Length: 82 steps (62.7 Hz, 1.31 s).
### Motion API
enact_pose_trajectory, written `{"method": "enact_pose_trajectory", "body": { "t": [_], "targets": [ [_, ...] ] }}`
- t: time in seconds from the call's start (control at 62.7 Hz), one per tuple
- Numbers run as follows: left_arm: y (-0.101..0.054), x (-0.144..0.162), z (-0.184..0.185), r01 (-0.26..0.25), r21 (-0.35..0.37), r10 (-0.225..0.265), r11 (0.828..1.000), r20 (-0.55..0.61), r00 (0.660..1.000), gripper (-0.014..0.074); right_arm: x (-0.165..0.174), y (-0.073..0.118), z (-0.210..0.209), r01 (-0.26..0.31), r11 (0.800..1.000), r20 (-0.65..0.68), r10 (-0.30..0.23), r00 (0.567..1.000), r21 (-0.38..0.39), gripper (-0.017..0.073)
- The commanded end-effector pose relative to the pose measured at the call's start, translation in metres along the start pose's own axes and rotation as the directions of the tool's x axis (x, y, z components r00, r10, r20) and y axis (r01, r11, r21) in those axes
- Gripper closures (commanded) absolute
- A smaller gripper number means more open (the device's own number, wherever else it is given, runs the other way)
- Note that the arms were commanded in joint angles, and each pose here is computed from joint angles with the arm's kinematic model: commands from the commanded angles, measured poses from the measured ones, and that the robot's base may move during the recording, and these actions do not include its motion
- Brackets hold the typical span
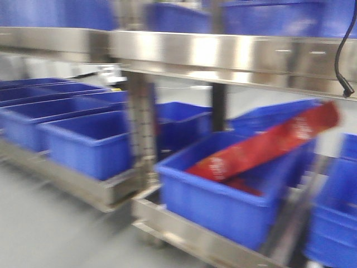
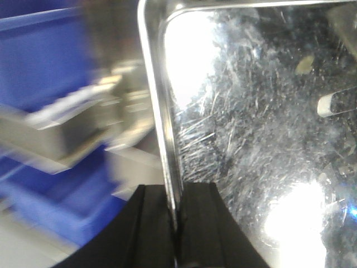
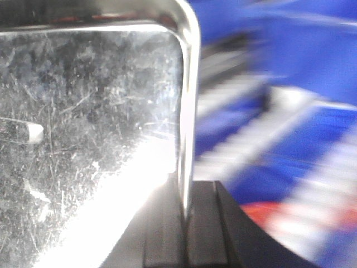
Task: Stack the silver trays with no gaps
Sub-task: 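Hold the tray in both grippers while the base turns away, then carry the tray in both grippers past the plant and cone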
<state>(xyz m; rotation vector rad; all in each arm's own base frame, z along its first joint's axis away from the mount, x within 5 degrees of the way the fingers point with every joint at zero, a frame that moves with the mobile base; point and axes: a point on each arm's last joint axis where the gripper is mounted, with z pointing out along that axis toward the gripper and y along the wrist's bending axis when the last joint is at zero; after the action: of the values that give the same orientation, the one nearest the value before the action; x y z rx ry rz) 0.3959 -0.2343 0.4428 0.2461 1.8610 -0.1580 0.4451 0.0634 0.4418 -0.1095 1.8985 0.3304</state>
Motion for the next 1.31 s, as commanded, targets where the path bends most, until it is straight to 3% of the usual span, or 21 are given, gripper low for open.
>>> {"method": "enact_pose_trajectory", "body": {
  "t": [0.0, 1.291],
  "targets": [
    [-0.0120, -0.0115, -0.0092, -0.011, 0.070, 0.005, 0.998, 0.088, 0.996, 0.0612, -0.0129, 0.0147, -0.0096, -0.023, 0.998, 0.076, 0.027, 0.997, -0.057, 0.0638],
    [-0.0120, -0.0115, -0.0092, -0.011, 0.070, 0.005, 0.998, 0.088, 0.996, 0.0612, -0.0129, 0.0147, -0.0096, -0.023, 0.998, 0.076, 0.027, 0.997, -0.057, 0.0638]
  ]
}}
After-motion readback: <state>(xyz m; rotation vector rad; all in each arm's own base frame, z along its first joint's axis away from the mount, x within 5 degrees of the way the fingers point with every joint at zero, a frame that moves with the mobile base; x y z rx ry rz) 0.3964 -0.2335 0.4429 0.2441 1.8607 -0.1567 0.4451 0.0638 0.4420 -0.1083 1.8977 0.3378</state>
